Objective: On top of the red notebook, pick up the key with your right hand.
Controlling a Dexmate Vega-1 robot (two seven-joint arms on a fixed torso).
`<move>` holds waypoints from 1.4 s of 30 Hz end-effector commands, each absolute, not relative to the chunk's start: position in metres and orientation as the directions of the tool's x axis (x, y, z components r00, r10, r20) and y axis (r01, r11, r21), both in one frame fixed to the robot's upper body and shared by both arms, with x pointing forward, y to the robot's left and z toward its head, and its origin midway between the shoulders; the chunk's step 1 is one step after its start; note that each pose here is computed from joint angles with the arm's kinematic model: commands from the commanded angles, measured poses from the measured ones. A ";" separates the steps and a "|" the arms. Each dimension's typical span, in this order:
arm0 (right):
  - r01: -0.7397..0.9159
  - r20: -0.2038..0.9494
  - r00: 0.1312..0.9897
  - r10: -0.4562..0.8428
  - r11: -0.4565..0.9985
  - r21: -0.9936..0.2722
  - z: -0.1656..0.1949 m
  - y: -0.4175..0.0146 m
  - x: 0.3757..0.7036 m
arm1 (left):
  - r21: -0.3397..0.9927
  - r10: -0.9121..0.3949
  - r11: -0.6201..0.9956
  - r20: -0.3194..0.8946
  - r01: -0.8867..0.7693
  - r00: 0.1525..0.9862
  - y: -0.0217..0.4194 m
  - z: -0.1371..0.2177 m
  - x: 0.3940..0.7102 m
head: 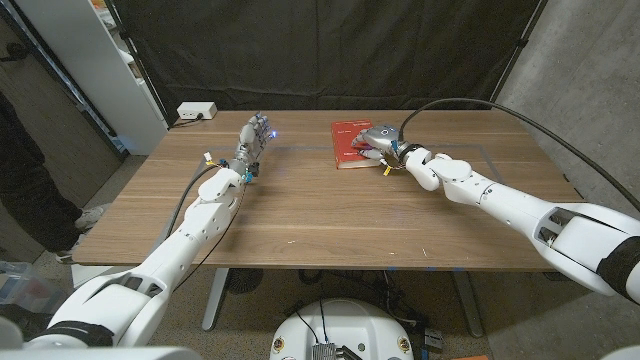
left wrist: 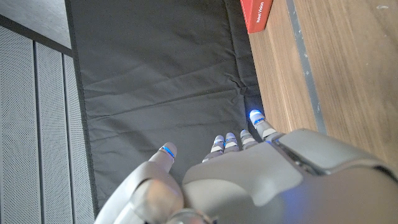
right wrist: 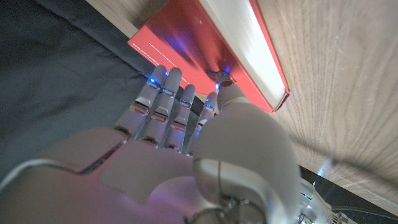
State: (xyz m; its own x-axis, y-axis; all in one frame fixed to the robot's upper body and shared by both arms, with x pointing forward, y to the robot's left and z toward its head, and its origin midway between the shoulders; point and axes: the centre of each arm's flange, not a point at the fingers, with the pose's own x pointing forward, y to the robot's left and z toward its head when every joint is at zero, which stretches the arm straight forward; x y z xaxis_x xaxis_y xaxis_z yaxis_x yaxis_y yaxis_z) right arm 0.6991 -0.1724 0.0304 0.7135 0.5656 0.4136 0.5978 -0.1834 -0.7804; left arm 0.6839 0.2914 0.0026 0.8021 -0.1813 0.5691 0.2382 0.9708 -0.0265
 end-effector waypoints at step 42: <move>0.721 0.536 0.568 0.624 -0.063 -0.690 0.030 -0.184 0.678 | -0.026 -0.171 0.974 0.573 0.226 0.801 0.290 -0.005 0.667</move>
State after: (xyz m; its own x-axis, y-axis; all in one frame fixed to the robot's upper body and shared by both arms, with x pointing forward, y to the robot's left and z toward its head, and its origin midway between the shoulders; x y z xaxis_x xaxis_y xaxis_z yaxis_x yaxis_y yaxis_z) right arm 0.6852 -0.1842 0.0252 0.6123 0.6132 0.4991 0.6832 -0.0928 -0.7243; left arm 0.6731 0.2885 -0.0019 0.8075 -0.1660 0.5660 0.2201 0.9751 -0.0281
